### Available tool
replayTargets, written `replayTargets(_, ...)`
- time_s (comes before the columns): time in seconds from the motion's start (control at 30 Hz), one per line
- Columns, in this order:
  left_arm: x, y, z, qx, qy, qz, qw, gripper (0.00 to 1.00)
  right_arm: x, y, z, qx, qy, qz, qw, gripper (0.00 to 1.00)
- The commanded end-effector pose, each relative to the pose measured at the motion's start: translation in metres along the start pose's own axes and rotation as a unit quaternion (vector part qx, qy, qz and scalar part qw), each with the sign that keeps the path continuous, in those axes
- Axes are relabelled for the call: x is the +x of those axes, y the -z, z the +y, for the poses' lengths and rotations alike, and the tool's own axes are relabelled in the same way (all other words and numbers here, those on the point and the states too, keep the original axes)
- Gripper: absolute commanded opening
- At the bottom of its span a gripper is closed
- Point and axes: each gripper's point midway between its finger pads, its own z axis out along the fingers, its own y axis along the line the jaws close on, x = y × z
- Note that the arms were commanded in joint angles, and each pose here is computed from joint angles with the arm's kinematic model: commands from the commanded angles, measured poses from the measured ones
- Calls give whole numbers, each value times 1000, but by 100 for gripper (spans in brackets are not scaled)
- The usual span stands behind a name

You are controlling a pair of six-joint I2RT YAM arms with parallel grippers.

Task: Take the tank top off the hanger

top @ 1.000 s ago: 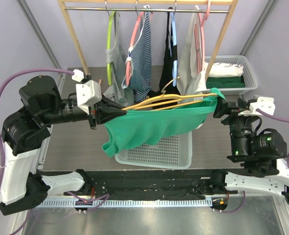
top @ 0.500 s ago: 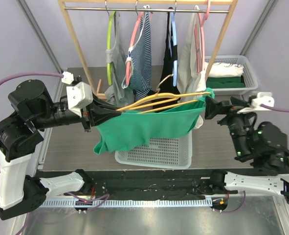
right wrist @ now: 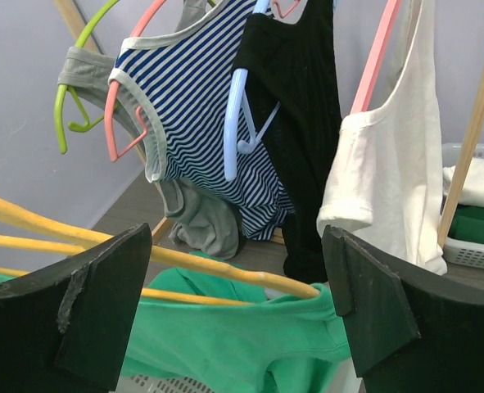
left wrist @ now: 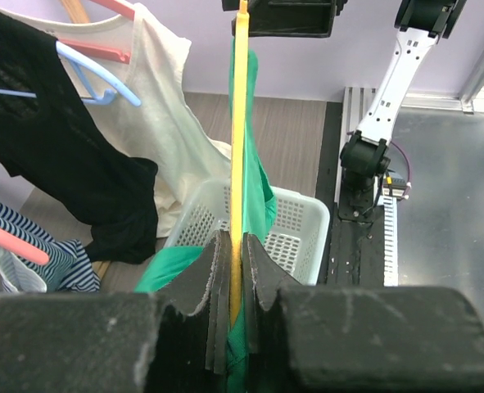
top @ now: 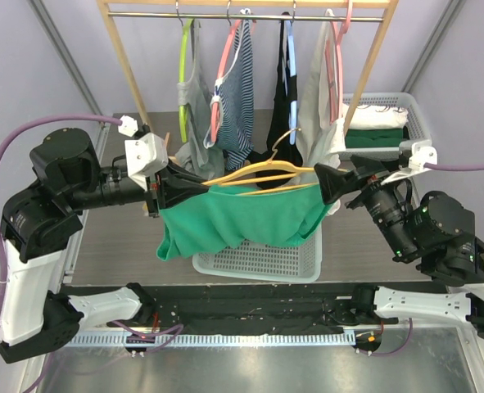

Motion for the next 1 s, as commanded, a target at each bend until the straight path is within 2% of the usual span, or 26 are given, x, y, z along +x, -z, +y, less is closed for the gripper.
replayTargets(0.0,-23,6,-1,-2,-30,-42,999,0,-10,13,-14,4,-30,-16,999,92)
replayTargets(0.2,-26,5,1,-4,-33,-44,998,0,11,31,-43,31,-52,-10,998,81)
replayTargets(0.33,-29,5,2,-5,-33,-47,998,0,25,37,-53,38,-58,-4,998,77)
replayTargets(0.63,-38,4,4,-6,-35,-55,998,0,58,37,-34,-6,-71,30,997,62)
replayTargets(0.83,-43,4,4,-3,-30,-61,998,0,77,31,-26,-7,-70,45,997,59)
replayTargets(0.97,-47,6,3,0,-27,-67,997,0,67,28,-29,3,-68,31,997,58)
